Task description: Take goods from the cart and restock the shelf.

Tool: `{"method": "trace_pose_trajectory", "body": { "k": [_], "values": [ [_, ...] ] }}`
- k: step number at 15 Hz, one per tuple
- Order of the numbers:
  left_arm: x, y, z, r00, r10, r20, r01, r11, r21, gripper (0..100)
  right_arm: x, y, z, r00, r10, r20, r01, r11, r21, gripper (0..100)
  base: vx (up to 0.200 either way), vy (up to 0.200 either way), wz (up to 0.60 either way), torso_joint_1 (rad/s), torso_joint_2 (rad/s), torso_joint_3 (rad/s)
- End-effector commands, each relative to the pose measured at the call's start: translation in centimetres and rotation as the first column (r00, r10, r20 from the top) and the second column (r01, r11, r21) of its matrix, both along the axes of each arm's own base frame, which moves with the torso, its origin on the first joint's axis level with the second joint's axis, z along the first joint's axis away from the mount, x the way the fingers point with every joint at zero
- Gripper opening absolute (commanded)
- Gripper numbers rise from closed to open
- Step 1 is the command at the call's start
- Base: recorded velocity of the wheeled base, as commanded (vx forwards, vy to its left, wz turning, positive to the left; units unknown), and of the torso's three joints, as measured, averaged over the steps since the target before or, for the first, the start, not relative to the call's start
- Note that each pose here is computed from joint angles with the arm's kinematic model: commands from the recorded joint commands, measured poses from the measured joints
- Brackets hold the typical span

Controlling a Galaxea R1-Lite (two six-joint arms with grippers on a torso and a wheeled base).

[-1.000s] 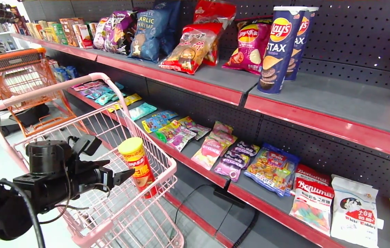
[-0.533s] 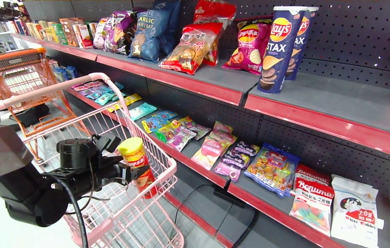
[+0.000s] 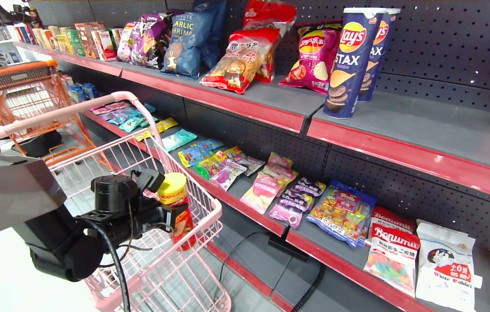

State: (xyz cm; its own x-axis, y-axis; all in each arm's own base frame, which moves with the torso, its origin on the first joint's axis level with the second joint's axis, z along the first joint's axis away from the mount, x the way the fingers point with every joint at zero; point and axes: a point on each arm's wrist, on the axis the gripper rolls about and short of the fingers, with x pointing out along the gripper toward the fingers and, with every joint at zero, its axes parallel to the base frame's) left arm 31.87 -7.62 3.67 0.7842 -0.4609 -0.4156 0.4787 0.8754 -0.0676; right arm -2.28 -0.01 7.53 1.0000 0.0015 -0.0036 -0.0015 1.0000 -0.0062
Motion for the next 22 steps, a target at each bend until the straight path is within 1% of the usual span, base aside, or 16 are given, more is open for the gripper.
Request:
{"method": "trace_pose_trajectory", "body": {
  "k": [1, 2, 4, 5, 6, 7, 8, 9, 10, 12, 13, 15, 17, 20, 21, 22],
  "values": [
    [-2.3, 0.9, 2.5, 1.0, 0.014, 0.015, -0.014, 1.0, -0.01, 0, 0.0, 0.0, 0.0, 1.0, 0.0, -0.001, 0.0, 1.0, 0.0, 100, 0.0, 0.0, 0.0, 0.0, 0.0, 0.0],
    [-3.6, 1.9, 4.2, 0.999, 0.034, 0.037, -0.033, 0.999, -0.02, 0, 0.0, 0.0, 0.0, 1.0, 0.002, -0.001, -0.002, 1.0, 0.0, 100, 0.0, 0.0, 0.0, 0.0, 0.0, 0.0],
    [-7.4, 4.2, 9.7, 0.986, 0.093, 0.136, -0.088, 0.995, -0.045, 0, 0.0, 0.0, 0.0, 1.0, 0.002, -0.001, -0.002, 1.0, 0.0, 100, 0.0, 0.0, 0.0, 0.0, 0.0, 0.0],
    [-8.8, 5.0, 12.0, 0.979, 0.11, 0.171, -0.102, 0.993, -0.055, 0, 0.0, 0.0, 0.0, 1.0, 0.002, -0.001, -0.002, 1.0, 0.0, 100, 0.0, 0.0, 0.0, 0.0, 0.0, 0.0],
    [-10.3, 5.7, 15.1, 0.966, 0.129, 0.224, -0.117, 0.991, -0.067, 0, 0.0, 0.0, 0.0, 1.0, 0.002, -0.001, -0.002, 1.0, 0.0, 100, 0.0, 0.0, 0.0, 0.0, 0.0, 0.0],
    [-10.9, 6.1, 16.3, 0.961, 0.143, 0.237, -0.13, 0.989, -0.07, 0, 0.0, 0.0, 0.0, 1.0, 0.002, -0.001, -0.002, 1.0, 0.0, 100, 0.0, 0.0, 0.0, 0.0, 0.0, 0.0],
    [-13.5, 6.8, 19.9, 0.945, 0.161, 0.284, -0.143, 0.986, -0.084, 0, 0.0, 0.0, 0.0, 1.0, 0.002, -0.001, -0.002, 1.0, 0.0, 100, 0.0, 0.0, 0.0, 0.0, 0.0, 0.0],
    [-15.0, 6.9, 20.8, 0.941, 0.166, 0.294, -0.146, 0.985, -0.09, 0, 0.0, 0.0, 0.0, 1.0, 0.002, -0.001, -0.002, 1.0, 0.0, 100, 0.0, 0.0, 0.0, 0.0, 0.0, 0.0],
    [-18.3, 6.9, 21.8, 0.931, 0.172, 0.322, -0.147, 0.984, -0.101, 0, 0.0, 0.0, 0.0, 1.0, 0.002, 0.001, -0.002, 1.0, 0.0, 100, 0.0, 0.0, 0.0, 0.0, 0.0, 0.0],
    [-21.8, 7.0, 22.4, 0.897, 0.19, 0.399, -0.159, 0.981, -0.111, 0, 0.0, 0.0, 0.0, 1.0, 0.002, -0.001, -0.002, 1.0, 0.002, 100, 0.0, 0.0, 0.0, 0.0, 0.0, 0.0],
    [-22.6, 7.1, 22.3, 0.887, 0.205, 0.414, -0.173, 0.978, -0.114, 0, 0.0, 0.0, 0.0, 1.0, 0.002, -0.001, -0.002, 1.0, 0.003, 100, 0.0, 0.0, 0.0, 0.066, -0.23, -0.144],
    [-24.8, 7.4, 21.1, 0.863, 0.25, 0.44, -0.222, 0.968, -0.115, 0, 0.0, 0.0, 0.0, 1.0, 0.002, -0.001, -0.002, 1.0, 0.003, 100, 0.0, 0.0, 0.0, 0.124, -0.4, -0.259],
    [-25.7, 7.5, 20.7, 0.851, 0.265, 0.454, -0.238, 0.964, -0.116, 0, 0.0, 0.0, 0.0, 1.0, 0.002, -0.001, -0.002, 1.0, 0.003, 100, 0.0, 0.0, 0.0, 0.166, -0.49, -0.308],
    [-27.2, 7.4, 20.3, 0.851, 0.285, 0.442, -0.262, 0.958, -0.115, 0, 0.0, 0.0, 0.0, 1.0, 0.002, -0.001, -0.002, 1.0, 0.003, 100, 0.0, 0.0, 0.0, 0.203, -0.54, -0.339],
    [-27.8, 7.4, 20.2, 0.845, 0.308, 0.437, -0.288, 0.951, -0.114, 0, 0.0, 0.0, 0.0, 1.0, 0.002, -0.001, -0.002, 1.0, 0.003, 100, 0.0, 0.0, 0.0, 0.207, -0.56, -0.364],
    [-28.3, 7.4, 20.2, 0.83, 0.338, 0.444, -0.323, 0.94, -0.111, 0, 0.0, 0.0, 0.0, 1.0, 0.002, -0.001, -0.002, 1.0, 0.003, 100, 0.0, 0.0, 0.0, 0.246, -0.56, -0.354]
  ]
}}
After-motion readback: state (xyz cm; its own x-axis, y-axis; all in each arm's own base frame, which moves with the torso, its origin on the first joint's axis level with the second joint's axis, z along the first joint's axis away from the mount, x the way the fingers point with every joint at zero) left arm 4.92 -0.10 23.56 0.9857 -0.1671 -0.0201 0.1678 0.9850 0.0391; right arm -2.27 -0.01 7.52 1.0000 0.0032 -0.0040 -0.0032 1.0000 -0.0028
